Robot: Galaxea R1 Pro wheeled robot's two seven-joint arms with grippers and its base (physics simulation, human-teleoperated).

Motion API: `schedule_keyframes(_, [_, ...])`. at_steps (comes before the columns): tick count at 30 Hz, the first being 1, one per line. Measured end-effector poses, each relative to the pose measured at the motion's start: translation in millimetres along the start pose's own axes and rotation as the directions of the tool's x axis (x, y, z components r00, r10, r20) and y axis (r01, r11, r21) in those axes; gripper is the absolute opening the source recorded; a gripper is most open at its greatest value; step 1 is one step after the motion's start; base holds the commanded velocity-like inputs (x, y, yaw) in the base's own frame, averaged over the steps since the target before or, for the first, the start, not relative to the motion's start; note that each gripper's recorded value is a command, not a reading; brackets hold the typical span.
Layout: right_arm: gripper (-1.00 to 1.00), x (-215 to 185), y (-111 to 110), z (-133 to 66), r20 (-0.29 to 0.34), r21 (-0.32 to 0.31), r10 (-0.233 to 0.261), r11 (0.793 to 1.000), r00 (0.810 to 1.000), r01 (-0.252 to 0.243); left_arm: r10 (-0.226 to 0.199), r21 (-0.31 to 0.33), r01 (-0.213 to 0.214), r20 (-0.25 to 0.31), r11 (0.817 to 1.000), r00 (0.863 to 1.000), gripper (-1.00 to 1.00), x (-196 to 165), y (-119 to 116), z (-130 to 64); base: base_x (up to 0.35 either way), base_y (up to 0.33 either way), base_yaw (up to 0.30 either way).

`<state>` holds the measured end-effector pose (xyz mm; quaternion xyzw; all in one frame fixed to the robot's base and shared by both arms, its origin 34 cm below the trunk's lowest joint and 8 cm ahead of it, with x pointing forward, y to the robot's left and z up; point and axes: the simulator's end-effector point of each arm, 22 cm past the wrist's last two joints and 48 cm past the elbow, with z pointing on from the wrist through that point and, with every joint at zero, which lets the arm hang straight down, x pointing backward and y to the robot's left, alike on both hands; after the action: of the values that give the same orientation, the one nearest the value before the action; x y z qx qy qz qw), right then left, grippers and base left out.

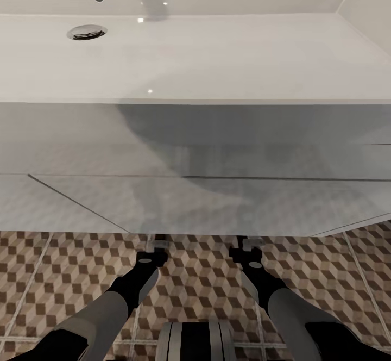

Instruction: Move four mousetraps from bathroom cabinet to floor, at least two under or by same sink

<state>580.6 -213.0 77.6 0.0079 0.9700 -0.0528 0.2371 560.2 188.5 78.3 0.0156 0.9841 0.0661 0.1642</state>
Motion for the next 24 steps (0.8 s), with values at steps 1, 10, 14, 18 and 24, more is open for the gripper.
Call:
schedule_keyframes(1, [1.00,0.0,-0.1,0.0,0.000,0.000,0.000,1.000,1.000,0.000,0.000,0.001,0.000,0.000,1.000,1.000,-1.00,-0.1,-0.5,-0.1,0.000,0.000,0.000])
schedule_keyframes(10, [1.00,0.0,0.4,-0.1,0.000,0.000,0.000,1.000,1.000,0.000,-0.001,0.003,0.001,0.003,1.000,1.000,-1.00,-1.0,-2.3,-0.5,0.000,0.000,0.000])
schedule_keyframes(14, [1.00,0.1,0.5,-0.1,0.000,-0.001,0.000,1.000,1.000,0.000,0.001,0.004,-0.001,0.006,1.000,1.000,-1.00,-1.8,-3.4,-0.8,0.000,0.000,0.000])
schedule_keyframes(18, [1.00,0.2,0.1,0.0,0.000,0.000,0.000,1.000,1.000,0.000,0.002,0.004,-0.002,0.007,1.000,1.000,-1.00,-2.3,-3.7,-0.9,0.000,0.000,0.000])
schedule_keyframes(24, [1.00,0.5,-0.1,0.0,-0.001,0.000,0.000,1.000,1.000,0.000,0.002,0.004,-0.002,0.008,1.000,1.000,-1.00,-2.4,-3.7,-0.9,0.000,0.000,0.000])
